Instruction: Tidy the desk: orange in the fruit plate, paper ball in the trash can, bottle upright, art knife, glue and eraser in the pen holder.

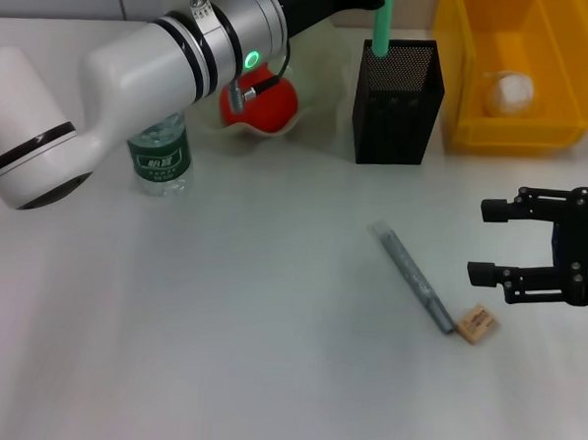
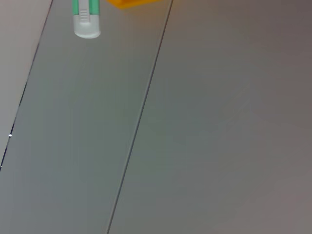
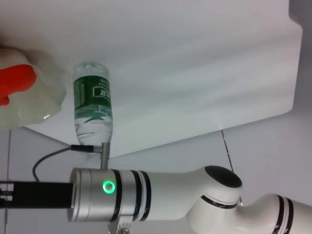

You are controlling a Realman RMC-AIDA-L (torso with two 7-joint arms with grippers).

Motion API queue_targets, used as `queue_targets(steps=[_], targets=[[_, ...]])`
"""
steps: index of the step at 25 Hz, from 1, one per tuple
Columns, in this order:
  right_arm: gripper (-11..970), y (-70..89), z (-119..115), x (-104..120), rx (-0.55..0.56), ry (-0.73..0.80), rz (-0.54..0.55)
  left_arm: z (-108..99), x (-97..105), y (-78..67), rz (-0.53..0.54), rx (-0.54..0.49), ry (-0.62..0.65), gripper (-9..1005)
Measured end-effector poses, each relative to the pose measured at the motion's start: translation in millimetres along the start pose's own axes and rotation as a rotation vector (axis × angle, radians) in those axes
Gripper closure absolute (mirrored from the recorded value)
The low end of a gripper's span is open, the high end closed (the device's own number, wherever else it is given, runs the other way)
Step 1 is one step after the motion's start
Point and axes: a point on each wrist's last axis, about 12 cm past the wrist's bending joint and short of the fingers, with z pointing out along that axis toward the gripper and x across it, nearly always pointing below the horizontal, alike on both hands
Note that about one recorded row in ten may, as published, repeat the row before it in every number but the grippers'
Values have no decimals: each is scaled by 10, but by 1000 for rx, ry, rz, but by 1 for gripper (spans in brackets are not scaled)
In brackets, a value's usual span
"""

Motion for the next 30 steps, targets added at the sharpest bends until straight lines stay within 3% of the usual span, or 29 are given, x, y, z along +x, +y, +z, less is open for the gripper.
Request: queue_targets(steps=[10, 30], targets=[[266, -49, 77, -31, -11, 6, -1, 2, 68, -65, 16, 29, 25, 806], [271, -124, 171, -85, -16, 8, -7, -15, 91, -43, 21, 22, 30, 805]])
